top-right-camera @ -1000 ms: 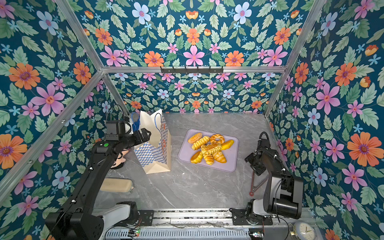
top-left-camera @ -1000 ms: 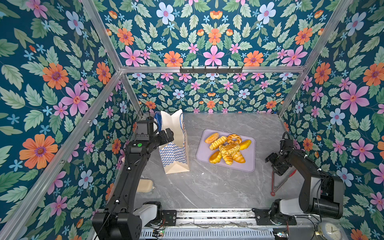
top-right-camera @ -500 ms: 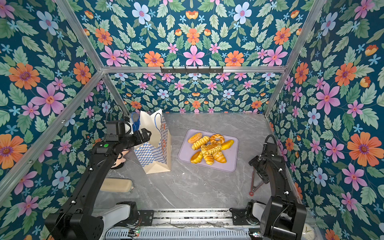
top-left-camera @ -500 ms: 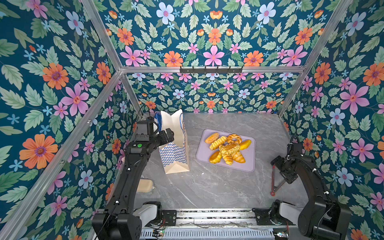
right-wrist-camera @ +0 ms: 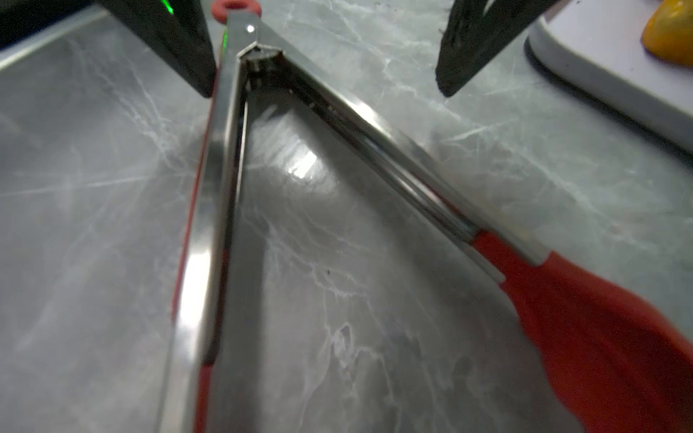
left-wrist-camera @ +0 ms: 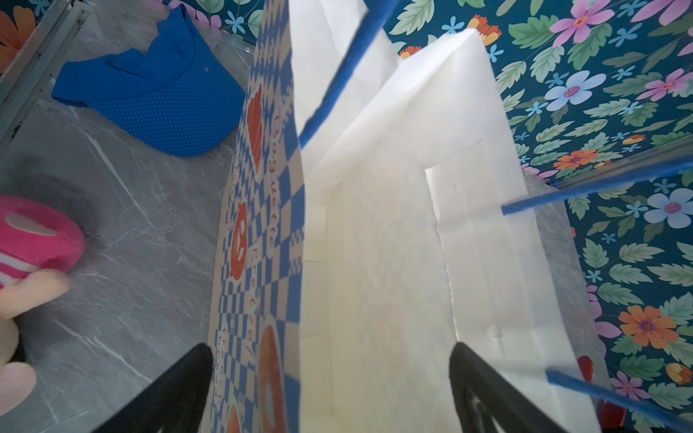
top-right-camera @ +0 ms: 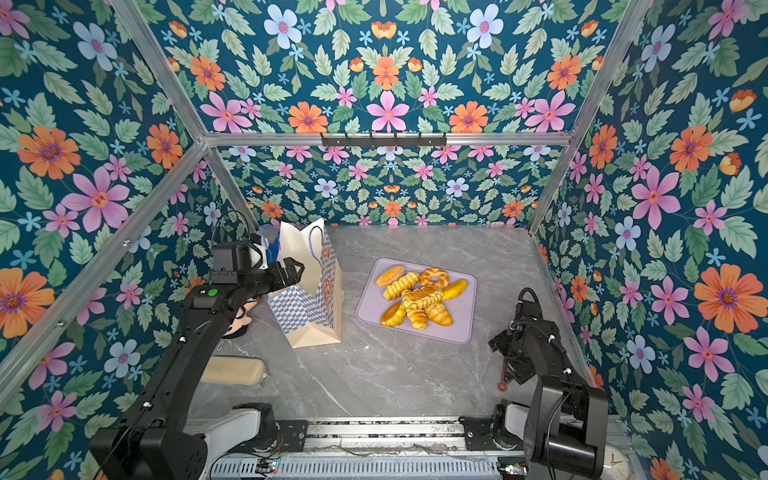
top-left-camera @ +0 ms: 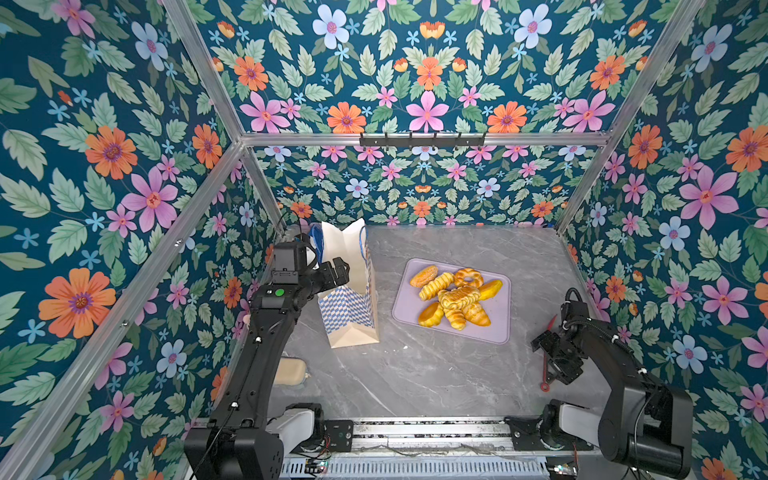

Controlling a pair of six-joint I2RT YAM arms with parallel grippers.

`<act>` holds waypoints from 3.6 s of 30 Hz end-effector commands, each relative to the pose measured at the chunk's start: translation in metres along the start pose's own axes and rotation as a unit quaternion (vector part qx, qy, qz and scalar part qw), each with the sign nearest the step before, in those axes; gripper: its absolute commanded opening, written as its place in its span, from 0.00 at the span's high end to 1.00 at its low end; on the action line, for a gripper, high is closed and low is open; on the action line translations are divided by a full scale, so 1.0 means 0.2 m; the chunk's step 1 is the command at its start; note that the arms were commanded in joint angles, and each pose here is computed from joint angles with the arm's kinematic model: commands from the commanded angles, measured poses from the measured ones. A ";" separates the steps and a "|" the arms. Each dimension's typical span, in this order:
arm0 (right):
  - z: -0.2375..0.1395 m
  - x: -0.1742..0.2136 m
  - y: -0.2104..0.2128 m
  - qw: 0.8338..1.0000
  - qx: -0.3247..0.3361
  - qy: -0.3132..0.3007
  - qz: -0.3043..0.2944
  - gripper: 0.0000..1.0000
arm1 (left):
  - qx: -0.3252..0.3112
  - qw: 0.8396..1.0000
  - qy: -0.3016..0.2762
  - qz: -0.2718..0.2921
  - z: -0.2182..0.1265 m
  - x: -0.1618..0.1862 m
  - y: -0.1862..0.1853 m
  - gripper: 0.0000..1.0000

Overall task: Place the fake bread into the paper bag
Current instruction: 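Grasp the red tongs near the hinge with the right gripper, then lift the tongs and carry them toward the bread tray with the right gripper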

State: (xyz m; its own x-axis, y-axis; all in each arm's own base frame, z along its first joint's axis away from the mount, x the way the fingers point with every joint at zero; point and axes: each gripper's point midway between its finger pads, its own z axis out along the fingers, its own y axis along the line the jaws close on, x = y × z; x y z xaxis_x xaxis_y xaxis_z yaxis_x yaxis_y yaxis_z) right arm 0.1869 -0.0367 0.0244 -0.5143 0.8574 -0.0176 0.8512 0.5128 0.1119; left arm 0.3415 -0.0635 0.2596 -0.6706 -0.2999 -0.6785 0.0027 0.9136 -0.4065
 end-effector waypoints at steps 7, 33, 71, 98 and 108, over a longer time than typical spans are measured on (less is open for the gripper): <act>0.03 -0.14 0.13 0.999 -0.001 -0.032 -0.016 0.21 | -0.002 1.000 -0.007 0.001 0.01 -0.01 0.01 0.00; 0.05 -0.40 0.31 0.991 0.033 -0.069 -0.109 0.53 | -0.007 1.000 -0.002 0.005 0.01 -0.01 0.02 0.00; 0.16 -0.46 0.51 0.986 0.012 -0.035 -0.163 0.01 | -0.017 1.000 0.009 0.008 0.01 0.03 0.04 0.00; -0.13 -0.37 0.50 0.983 -0.059 -0.081 -0.151 0.57 | -0.030 0.999 0.004 0.017 -0.03 -0.01 0.04 0.00; -0.42 -0.30 0.53 0.972 -0.134 -0.118 -0.154 0.60 | -0.041 0.999 0.000 0.020 -0.06 -0.04 0.04 0.00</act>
State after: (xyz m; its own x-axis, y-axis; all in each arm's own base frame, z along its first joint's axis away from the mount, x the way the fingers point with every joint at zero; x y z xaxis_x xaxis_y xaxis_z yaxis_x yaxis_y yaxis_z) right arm 0.3028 -0.0434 0.1123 -0.6770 0.6600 -0.3256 0.5937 0.7513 0.2882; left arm 0.3381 -0.0532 0.2667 -0.6741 -0.2755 -0.6854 -0.0259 0.9361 -0.3508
